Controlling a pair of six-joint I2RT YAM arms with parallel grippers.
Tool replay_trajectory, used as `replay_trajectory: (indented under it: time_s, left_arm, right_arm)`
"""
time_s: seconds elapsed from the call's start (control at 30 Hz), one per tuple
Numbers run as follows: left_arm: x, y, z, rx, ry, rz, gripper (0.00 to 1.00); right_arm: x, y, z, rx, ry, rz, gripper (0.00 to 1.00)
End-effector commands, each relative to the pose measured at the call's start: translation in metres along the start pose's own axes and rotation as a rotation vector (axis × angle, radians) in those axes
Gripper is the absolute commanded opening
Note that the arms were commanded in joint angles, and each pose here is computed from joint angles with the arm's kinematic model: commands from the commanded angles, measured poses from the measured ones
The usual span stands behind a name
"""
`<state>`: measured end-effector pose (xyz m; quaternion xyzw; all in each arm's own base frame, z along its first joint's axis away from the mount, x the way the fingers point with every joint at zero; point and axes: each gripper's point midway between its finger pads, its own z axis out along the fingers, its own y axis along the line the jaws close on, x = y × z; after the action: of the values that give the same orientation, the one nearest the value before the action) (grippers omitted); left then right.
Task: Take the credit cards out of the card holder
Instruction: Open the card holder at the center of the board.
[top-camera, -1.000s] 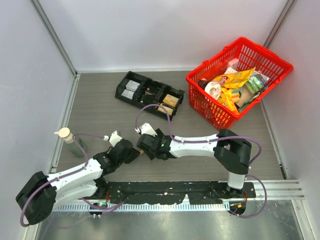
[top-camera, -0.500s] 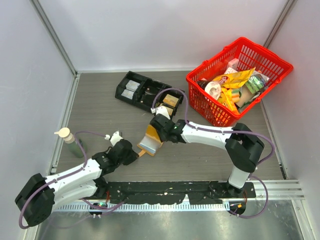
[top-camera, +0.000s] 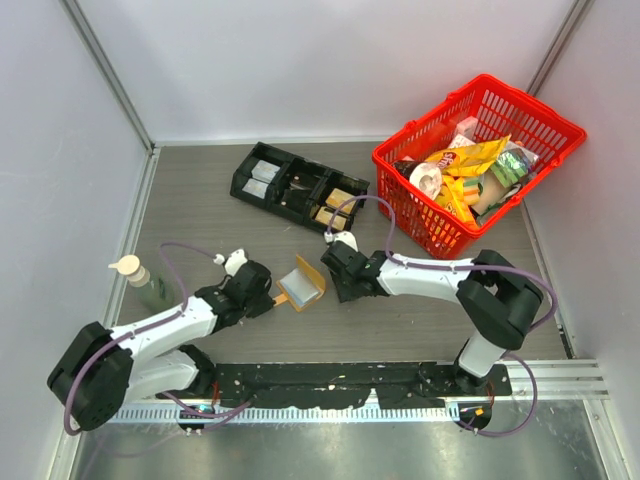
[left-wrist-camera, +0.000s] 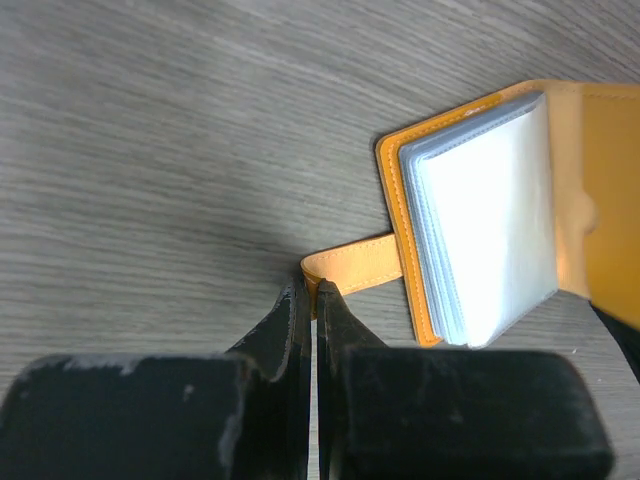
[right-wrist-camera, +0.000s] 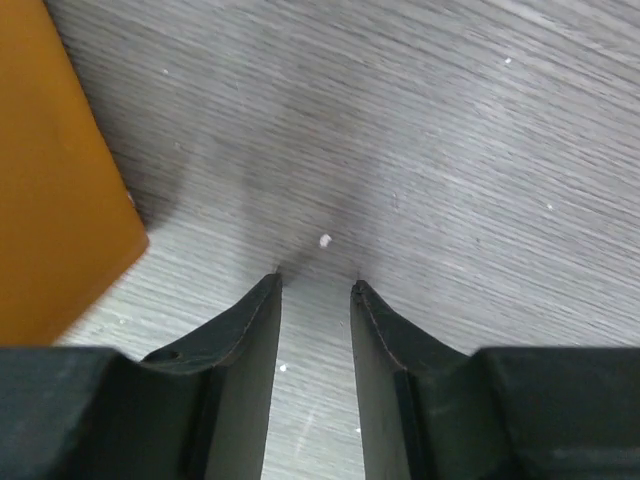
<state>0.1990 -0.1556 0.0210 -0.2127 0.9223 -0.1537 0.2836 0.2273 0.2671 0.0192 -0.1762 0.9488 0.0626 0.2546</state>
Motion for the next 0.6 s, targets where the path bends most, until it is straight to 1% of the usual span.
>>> replay_trajectory:
  time_s: [0.0,0.03,0.07,0.1,0.17,0.23,0.27,0.33,0.4,0.5,0.57]
  left_arm:
    - [-0.016,-0.011,0.001,-0.017,-0.020,0.105,0.00]
    - [-0.018,-0.014,0.000,-0.013,-0.021,0.111,0.00]
    - [-0.018,-0.016,0.000,-0.007,-0.019,0.119,0.00]
    - [-0.020,-0.017,-0.001,-0.003,-0.024,0.127,0.00]
    - [-0.022,-0.018,-0.003,0.000,-0.031,0.134,0.00]
    - [-0.025,-0.020,-0.006,0.005,-0.038,0.138,0.00]
    - [-0.025,-0.021,-0.008,0.011,-0.040,0.138,0.00]
    - [-0.025,-0.021,-0.010,0.021,-0.041,0.137,0.00]
    - [-0.027,-0.023,-0.012,0.028,-0.047,0.136,0.00]
    - [-0.028,-0.023,-0.014,0.031,-0.051,0.134,0.00]
    - [-0.029,-0.024,-0.014,0.035,-0.052,0.131,0.00]
  right_arm:
    - [-0.023,0.001,-0.030,-0.012,-0.075,0.018,0.41]
    - [-0.033,0.002,-0.040,-0.019,-0.107,0.007,0.46]
    - [-0.040,0.005,-0.046,-0.023,-0.130,-0.006,0.48]
    - [-0.053,0.009,-0.057,-0.042,-0.172,-0.022,0.53]
    - [-0.070,0.020,-0.074,-0.078,-0.232,-0.046,0.55]
    - [-0.084,0.035,-0.086,-0.136,-0.279,-0.068,0.59]
    - [-0.090,0.042,-0.091,-0.160,-0.294,-0.076,0.67]
    - [-0.100,0.058,-0.096,-0.215,-0.318,-0.095,0.76]
    - [-0.106,0.074,-0.096,-0.259,-0.318,-0.117,0.81]
    - [-0.103,0.100,-0.092,-0.295,-0.308,-0.185,0.84]
    - [-0.100,0.112,-0.089,-0.285,-0.309,-0.228,0.85]
